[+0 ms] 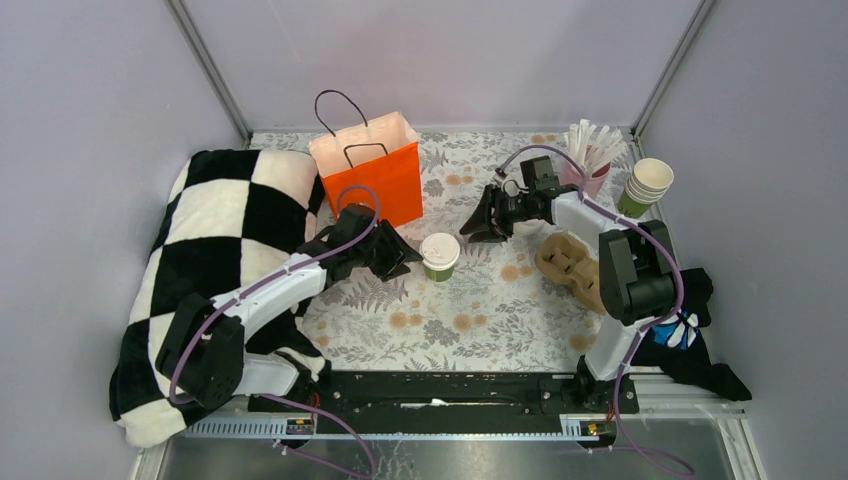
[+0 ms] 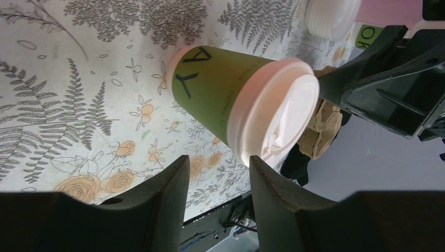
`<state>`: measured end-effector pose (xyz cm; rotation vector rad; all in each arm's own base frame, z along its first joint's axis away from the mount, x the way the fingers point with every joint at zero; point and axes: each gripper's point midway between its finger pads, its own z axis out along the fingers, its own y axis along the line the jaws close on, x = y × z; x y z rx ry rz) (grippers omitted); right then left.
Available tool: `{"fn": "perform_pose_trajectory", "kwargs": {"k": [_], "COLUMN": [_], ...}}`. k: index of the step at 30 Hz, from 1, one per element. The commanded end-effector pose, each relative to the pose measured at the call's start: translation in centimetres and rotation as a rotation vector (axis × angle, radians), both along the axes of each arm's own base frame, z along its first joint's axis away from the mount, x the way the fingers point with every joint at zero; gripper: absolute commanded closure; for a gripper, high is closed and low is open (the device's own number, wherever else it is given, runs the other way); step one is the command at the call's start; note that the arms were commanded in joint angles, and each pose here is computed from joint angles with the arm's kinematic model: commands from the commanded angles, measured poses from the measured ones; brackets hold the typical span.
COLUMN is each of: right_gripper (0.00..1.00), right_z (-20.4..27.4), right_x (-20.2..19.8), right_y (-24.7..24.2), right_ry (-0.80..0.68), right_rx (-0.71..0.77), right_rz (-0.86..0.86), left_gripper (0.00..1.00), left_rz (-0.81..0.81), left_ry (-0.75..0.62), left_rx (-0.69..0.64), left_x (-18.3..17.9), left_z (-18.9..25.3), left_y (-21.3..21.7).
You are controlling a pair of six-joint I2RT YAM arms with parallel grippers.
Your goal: Pack the takeout coffee
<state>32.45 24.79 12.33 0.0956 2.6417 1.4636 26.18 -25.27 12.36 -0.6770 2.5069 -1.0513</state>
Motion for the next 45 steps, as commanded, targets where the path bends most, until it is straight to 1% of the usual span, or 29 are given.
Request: {"fn": "perform_pose_trajectory", "kwargs": {"k": [1, 8, 15, 19, 23, 36, 45], "right_gripper": [0.52, 0.53, 0.53, 0.56, 0.56, 0.51, 0.52], "right_z": [-0.2, -0.3, -0.9, -0.9, -1.1, -0.7, -1.0], "right_x": [-0.3, -0.1, -0.2, -0.1, -0.1, -0.7, -1.0], "right_y": [0.4, 0.5, 0.4, 0.5, 0.5, 1.3, 1.5], "right_ry": [-0.005, -0.001, 0.011, 0.011, 0.015, 0.012, 0.012], "right_rx": [0.023, 0.025, 0.019, 0.021, 0.021, 0.035, 0.025], "right_rz": [0.043, 0.057, 0.066, 0.063, 0.063, 0.096, 0.097], "left_gripper": [0.50, 0.50, 0.49, 0.46, 0.43, 0.40, 0.39], "left_rz": [0.020, 0.007, 0.001, 0.003, 0.001, -0.013, -0.026], "left_ry": [-0.021, -0.028, -0.024, -0.051, -0.067, -0.054, -0.046], "left_rx": [-0.004, 0.010, 0.017, 0.035, 0.022, 0.032, 0.046], "left_x": [0.7, 1.5, 1.4, 1.5, 1.5, 1.8, 2.1], "left_z": [-0.2, -0.2, -0.3, 0.9, 1.8, 0.7, 0.1], "left_y": [0.2, -0.1, -0.1, 0.4, 0.2, 0.0, -0.3]}}
